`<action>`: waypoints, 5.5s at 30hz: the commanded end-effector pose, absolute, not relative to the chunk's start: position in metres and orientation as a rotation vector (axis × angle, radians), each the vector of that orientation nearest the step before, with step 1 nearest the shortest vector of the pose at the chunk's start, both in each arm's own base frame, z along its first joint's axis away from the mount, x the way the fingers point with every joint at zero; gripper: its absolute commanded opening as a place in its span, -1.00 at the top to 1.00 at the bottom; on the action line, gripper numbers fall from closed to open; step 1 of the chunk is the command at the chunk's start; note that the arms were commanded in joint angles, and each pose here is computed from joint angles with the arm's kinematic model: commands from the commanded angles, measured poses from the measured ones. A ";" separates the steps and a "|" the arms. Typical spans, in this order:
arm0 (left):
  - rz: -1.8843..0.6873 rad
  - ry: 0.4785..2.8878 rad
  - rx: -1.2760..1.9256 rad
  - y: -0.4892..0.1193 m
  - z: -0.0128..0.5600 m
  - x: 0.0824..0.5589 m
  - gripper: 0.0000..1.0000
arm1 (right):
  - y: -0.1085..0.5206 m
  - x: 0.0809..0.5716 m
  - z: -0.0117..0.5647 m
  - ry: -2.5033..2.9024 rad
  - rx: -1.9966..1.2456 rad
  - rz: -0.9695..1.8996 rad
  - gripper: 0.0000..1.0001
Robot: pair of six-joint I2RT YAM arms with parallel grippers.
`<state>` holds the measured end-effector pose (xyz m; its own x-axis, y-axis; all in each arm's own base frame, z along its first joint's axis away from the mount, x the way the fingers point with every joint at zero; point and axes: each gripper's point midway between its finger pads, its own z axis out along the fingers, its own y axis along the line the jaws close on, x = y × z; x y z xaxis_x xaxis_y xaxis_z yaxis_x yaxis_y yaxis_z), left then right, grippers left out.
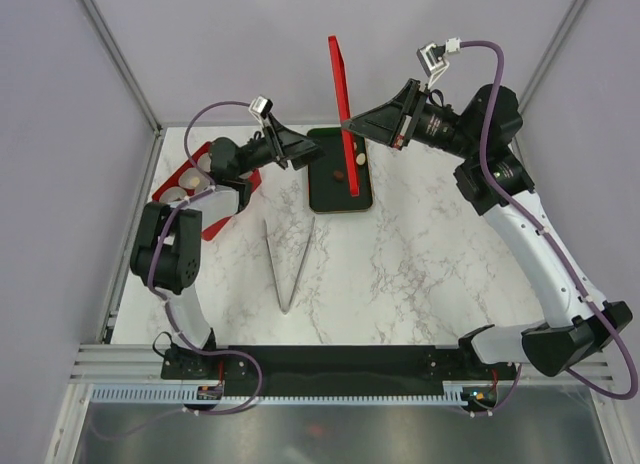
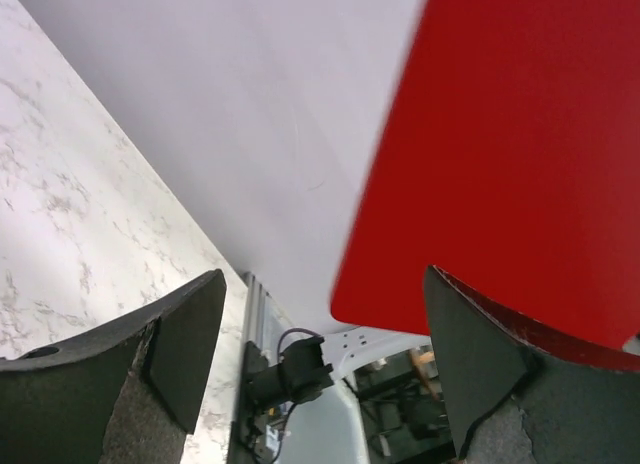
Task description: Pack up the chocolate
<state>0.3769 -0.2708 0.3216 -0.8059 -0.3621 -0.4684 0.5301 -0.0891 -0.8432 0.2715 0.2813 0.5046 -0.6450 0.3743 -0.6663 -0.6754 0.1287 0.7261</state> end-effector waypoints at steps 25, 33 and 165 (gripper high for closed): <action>-2.089 1.122 0.529 -0.303 0.413 0.332 -0.88 | 0.284 0.224 0.546 1.354 -0.418 1.767 1.00; -2.121 1.102 0.561 -0.307 0.427 0.325 -0.82 | 0.286 0.232 0.529 1.329 -0.421 1.844 1.00; -2.447 1.021 0.432 -0.374 0.390 0.393 -0.48 | 0.119 0.413 0.365 1.555 0.154 1.812 1.00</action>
